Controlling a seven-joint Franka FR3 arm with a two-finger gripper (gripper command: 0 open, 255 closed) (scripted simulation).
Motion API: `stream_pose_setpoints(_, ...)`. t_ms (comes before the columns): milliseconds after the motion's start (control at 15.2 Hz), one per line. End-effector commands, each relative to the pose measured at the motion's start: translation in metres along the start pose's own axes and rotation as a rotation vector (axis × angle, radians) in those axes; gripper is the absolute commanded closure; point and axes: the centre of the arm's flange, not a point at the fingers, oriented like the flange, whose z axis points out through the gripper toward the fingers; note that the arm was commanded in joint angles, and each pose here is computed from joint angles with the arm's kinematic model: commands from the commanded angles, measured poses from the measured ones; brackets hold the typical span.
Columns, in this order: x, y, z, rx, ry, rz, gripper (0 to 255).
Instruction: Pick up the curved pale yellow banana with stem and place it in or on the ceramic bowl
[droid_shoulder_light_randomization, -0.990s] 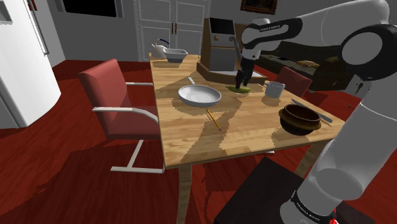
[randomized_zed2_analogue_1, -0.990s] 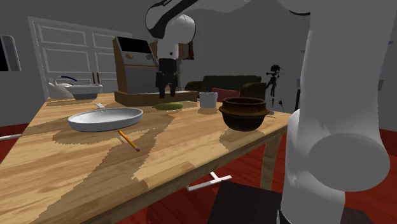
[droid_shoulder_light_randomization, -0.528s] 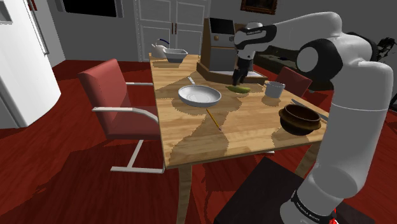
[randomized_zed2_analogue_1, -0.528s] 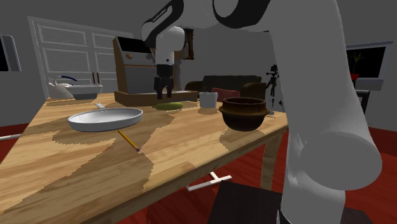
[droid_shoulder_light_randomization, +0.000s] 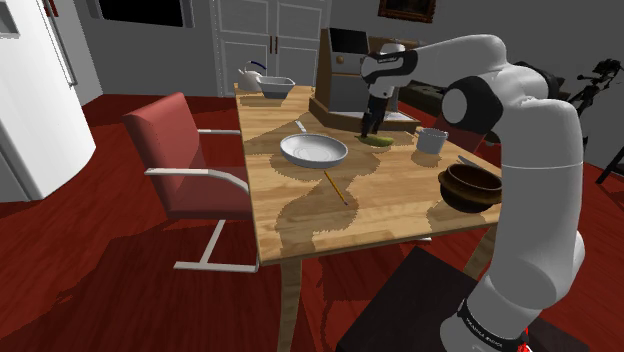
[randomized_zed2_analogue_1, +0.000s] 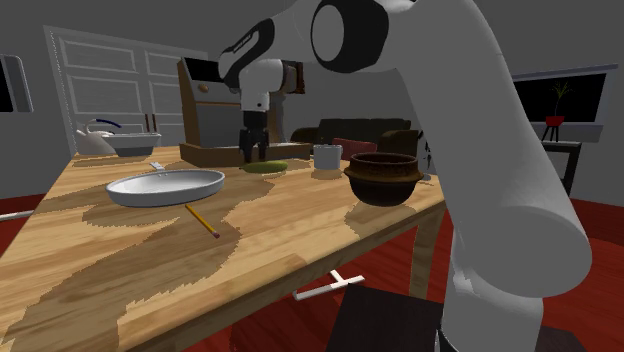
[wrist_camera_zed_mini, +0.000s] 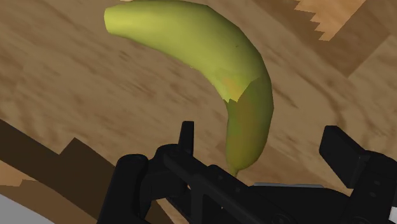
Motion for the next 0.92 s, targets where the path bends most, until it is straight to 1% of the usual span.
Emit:
stream_pose_setpoints(0,-0.0004,0.0004,0.0112,0.0,0.001,0.0,0)
stream_pose_setpoints(66,-0.0004,0.0004,0.0196,0.0,0.001,0.0,0)
stream_pose_setpoints(594,-0.0004,0.0004,0.0195,0.0,0.0,0.0,0)
stream_pose_setpoints(660,-0.0004,0.0004,0.0195,0.0,0.0,0.0,255)
stream_pose_setpoints(858,-0.0004,0.0004,0.0195,0.0,0.0,0.0,255)
